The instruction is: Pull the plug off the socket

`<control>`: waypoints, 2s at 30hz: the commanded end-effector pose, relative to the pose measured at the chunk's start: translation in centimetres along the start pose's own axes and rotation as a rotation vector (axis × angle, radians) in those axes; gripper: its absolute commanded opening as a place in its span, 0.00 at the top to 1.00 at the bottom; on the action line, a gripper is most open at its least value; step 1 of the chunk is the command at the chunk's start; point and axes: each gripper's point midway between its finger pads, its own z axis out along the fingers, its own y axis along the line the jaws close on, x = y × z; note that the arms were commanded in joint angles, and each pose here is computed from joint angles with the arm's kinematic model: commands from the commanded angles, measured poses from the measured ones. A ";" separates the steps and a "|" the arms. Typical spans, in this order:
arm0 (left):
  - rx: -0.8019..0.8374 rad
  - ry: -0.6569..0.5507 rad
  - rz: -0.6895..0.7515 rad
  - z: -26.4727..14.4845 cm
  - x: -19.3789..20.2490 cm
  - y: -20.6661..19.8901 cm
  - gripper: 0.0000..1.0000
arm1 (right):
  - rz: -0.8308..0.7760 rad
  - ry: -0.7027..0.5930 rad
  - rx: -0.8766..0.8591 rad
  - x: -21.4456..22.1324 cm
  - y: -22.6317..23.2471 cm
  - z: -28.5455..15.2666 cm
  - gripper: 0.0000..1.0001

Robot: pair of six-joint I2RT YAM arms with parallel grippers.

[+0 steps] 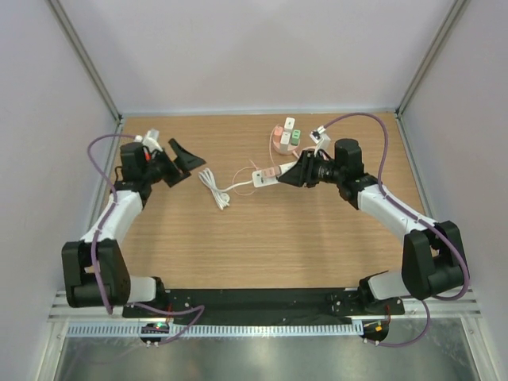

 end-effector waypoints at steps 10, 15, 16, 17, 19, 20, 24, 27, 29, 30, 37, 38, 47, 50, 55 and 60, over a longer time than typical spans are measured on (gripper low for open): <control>0.389 -0.152 0.905 -3.3 6.5 -14.9 0.00 | -0.130 -0.051 -0.131 -2.0 3.4 -0.6 0.99; 0.531 -0.087 1.105 -3.0 10.3 -16.7 0.00 | -0.168 -0.010 -0.169 -1.2 4.5 -0.2 0.99; 0.547 -0.087 1.157 -3.0 10.9 -16.9 0.00 | -0.178 -0.007 -0.175 -1.1 4.8 -0.1 0.99; 0.562 -0.100 1.259 -2.9 11.2 -16.9 0.00 | -0.182 -0.001 -0.178 -0.9 4.8 -0.1 0.99; 0.605 -0.079 1.359 -2.9 13.0 -17.2 0.00 | -0.193 0.010 -0.189 -0.6 5.1 0.1 0.98; 0.593 -0.101 1.429 -2.6 12.9 -17.1 0.00 | -0.193 0.014 -0.192 -0.5 5.2 0.2 0.95; 0.571 -0.104 1.511 -1.7 13.6 -17.5 0.00 | -0.204 0.032 -0.209 0.1 5.8 0.6 0.92; 0.562 -0.099 1.557 -0.9 14.1 -18.0 0.02 | -0.202 0.036 -0.201 0.3 5.8 0.8 0.99; 0.564 -0.096 1.585 -0.5 14.7 -18.7 0.04 | -0.199 0.044 -0.200 0.6 5.7 1.0 0.99; 0.538 -0.076 1.604 0.1 14.9 -18.3 0.05 | -0.199 0.043 -0.199 0.6 5.8 1.0 0.99; 0.455 -0.072 1.644 1.7 15.3 -19.1 0.24 | -0.182 0.037 -0.192 0.6 5.7 1.1 0.99; 0.439 -0.075 1.650 1.8 15.2 -19.2 0.27 | -0.178 0.036 -0.191 0.6 5.7 1.1 0.99; 0.215 -0.074 1.833 3.4 16.2 -18.0 0.58 | -0.116 0.015 -0.160 0.1 5.4 1.3 0.99; 0.144 -0.067 1.887 3.8 16.1 -17.8 0.81 | -0.095 0.003 -0.140 0.0 5.2 1.3 0.99; 0.104 -0.143 1.882 2.7 15.4 -20.6 1.00 | -0.049 -0.051 0.108 -1.1 0.8 0.7 0.99; 0.184 -0.172 1.745 0.2 15.7 -22.8 1.00 | 0.047 -0.105 0.286 -2.0 -4.4 -0.7 0.99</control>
